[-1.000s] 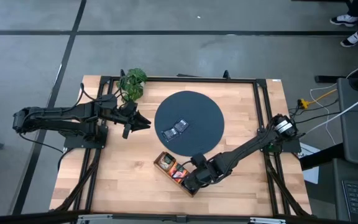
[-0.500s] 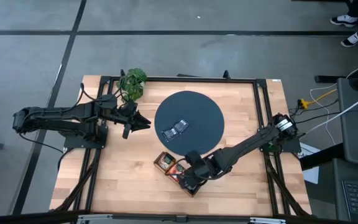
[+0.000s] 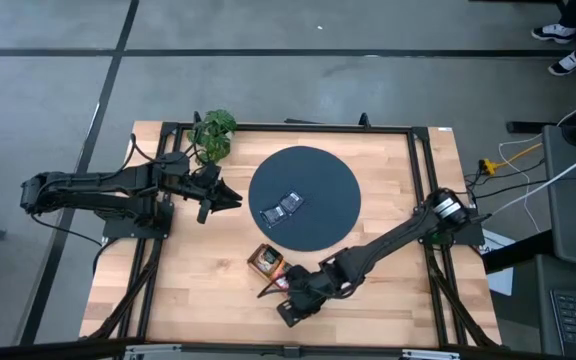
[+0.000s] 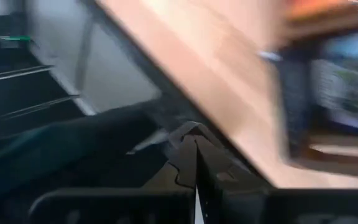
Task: Pick & Place Tea
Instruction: Adjust the violet tea bags inside the right section of the wooden organizer, then put the violet tea bag into the right section of the wooden organizer
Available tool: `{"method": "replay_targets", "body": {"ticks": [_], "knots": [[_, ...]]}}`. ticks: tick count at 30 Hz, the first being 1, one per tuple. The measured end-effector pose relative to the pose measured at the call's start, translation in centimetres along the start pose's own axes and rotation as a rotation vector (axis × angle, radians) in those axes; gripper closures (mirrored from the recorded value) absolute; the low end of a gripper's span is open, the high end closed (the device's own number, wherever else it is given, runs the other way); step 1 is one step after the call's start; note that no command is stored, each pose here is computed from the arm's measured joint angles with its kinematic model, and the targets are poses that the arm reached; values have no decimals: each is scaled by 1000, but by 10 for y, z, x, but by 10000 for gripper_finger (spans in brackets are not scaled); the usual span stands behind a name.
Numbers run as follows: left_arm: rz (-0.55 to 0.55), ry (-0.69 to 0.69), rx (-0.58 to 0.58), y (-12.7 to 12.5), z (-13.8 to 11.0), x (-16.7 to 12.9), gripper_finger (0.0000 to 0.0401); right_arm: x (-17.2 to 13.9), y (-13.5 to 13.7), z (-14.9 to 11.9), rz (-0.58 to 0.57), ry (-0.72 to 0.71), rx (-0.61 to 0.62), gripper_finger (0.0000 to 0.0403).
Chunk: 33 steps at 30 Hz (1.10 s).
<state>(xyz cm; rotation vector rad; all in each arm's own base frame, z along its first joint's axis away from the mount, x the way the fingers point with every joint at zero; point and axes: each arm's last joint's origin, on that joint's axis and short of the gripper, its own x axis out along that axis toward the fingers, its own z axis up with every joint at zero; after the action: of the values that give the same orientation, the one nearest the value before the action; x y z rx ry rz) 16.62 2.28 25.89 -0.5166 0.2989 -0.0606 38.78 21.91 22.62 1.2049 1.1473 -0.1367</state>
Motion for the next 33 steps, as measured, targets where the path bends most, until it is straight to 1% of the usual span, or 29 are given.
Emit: {"method": "replay_targets", "body": {"ticks": [5, 7, 13, 17, 20, 22, 24, 25, 28, 29, 31, 33], "knots": [[0, 0, 0, 0, 0, 0, 287, 8, -18, 0, -155, 42, 32, 401], [0, 0, 0, 0, 0, 0, 287, 12, -22, 1, -190, 38, 26, 401], [-1, 0, 0, 0, 0, 0, 287, 9, -31, 4, -295, -90, 61, 401], [0, 1, 9, 0, 0, 0, 287, 7, -34, 5, -322, -118, 120, 400], [7, 18, 0, 1, -2, 0, 287, 8, -30, 6, -284, -127, 156, 396], [22, 49, -15, 2, -5, 0, 287, 3, -24, 8, -270, -158, 169, 396], [22, 89, -38, 3, -8, -1, 287, -5, -14, 14, -257, -207, 158, 396], [19, 108, -44, 2, -8, -1, 287, -13, -11, 17, -274, -237, 155, 397], [24, 142, -27, -3, -6, -1, 290, -42, -4, 29, -376, -333, 123, 398], [33, 154, -19, -5, -5, 1, 292, -54, -3, 32, -427, -366, 117, 398], [46, 180, -9, -6, -3, 8, 298, -76, -6, 40, -549, -416, 93, 398], [65, 219, -13, -5, -3, 18, 306, -94, -13, 49, -642, -444, 105, 398]]}}
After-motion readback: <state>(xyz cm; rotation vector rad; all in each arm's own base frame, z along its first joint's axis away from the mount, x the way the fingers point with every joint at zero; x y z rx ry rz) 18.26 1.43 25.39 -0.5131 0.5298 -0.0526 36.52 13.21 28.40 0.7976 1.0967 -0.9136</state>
